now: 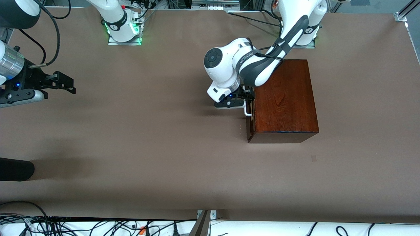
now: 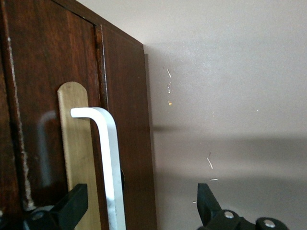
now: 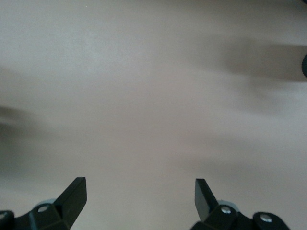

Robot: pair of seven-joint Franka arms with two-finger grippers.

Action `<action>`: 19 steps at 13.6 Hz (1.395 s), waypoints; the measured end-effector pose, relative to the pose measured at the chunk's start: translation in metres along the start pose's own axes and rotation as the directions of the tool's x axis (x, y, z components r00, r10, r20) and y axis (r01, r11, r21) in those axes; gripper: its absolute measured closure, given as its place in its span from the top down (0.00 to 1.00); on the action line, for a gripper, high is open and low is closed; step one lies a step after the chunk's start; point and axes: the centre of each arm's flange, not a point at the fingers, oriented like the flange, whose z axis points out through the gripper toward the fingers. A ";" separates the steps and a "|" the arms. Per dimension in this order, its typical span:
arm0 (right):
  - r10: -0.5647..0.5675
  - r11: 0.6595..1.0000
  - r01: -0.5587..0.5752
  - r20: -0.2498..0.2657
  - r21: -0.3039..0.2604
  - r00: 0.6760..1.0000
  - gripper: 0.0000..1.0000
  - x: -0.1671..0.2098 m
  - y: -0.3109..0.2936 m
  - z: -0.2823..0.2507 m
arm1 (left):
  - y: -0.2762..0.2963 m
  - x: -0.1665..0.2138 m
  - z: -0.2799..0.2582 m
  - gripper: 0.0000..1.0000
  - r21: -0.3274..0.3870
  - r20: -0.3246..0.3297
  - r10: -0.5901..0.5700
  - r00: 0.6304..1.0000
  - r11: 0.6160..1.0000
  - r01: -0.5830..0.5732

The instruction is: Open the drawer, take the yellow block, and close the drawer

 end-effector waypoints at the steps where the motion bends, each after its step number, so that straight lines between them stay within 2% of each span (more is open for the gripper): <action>1: 0.000 1.000 0.000 0.000 0.000 1.000 1.00 0.000 0.000 0.000 | 0.002 0.000 0.000 1.00 -0.001 0.000 -0.003 1.000 1.000 0.003; 7: 0.000 1.000 0.000 0.000 0.000 1.000 1.00 0.000 0.000 0.000 | 0.011 -0.001 0.021 1.00 0.009 0.011 0.005 1.000 1.000 -0.005; 19: 0.011 1.000 -0.011 0.000 0.000 1.000 1.00 -0.001 0.006 0.000 | 0.017 -0.001 0.010 1.00 -0.005 -0.006 -0.012 1.000 1.000 0.012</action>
